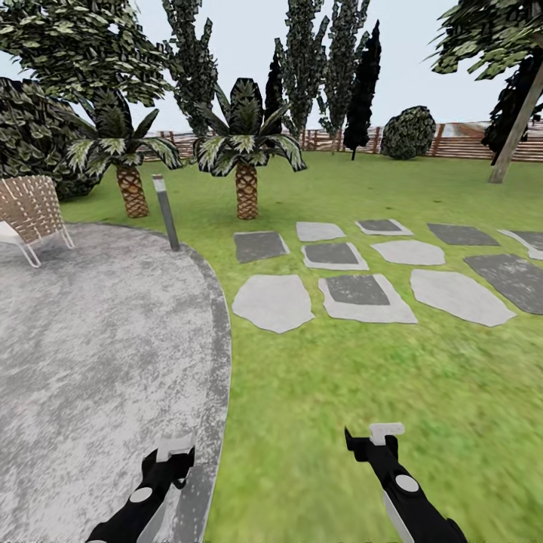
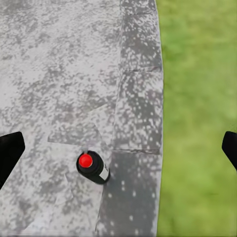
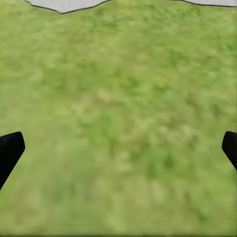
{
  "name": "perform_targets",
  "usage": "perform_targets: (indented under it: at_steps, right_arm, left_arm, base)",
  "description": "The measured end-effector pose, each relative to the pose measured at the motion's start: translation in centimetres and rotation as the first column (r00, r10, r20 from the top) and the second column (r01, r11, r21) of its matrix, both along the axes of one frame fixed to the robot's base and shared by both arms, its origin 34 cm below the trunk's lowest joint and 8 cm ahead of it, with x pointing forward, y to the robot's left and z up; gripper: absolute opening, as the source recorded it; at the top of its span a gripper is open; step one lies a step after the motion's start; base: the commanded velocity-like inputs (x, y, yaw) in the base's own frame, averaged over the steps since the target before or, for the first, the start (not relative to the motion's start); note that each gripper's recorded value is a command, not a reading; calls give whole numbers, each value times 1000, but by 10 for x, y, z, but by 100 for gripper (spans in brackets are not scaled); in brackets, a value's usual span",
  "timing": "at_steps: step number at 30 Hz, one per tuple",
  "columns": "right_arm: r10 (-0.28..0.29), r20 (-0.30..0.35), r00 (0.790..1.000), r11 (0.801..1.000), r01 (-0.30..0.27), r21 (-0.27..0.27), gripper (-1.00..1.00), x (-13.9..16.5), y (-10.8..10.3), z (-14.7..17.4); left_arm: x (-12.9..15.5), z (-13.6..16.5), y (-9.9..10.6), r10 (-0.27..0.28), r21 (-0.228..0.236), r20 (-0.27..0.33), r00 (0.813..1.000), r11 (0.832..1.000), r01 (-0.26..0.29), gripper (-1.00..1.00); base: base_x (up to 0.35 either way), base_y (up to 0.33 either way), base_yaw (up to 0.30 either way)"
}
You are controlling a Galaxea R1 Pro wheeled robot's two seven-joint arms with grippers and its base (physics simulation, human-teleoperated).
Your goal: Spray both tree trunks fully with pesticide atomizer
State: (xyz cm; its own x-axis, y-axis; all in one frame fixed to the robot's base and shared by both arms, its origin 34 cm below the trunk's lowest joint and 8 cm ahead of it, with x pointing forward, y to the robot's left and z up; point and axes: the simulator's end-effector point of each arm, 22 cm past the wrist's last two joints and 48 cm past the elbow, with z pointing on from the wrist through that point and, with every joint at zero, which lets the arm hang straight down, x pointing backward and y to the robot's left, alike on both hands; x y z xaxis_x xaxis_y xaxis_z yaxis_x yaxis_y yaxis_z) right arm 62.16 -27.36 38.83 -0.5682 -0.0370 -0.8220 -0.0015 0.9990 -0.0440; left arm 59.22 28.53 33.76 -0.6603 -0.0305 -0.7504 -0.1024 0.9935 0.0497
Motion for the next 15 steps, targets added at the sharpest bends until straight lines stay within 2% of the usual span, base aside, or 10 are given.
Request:
perform_targets:
  at_steps: [11, 15]
  right_arm:
    - [0, -17, 1000, 1000, 0, 0, 100, -9, 0, -33]
    - [-1, -13, 1000, 1000, 1, 0, 100, -10, 0, -41]
  left_arm:
    - [-10, -32, 5, 15, 0, -17, 1000, 1000, -15, 100]
    - [-5, -39, 9, 30, 1, -14, 999, 1000, -30, 100]
  base:
    - [0, 0, 0]
    - [0, 0, 0]
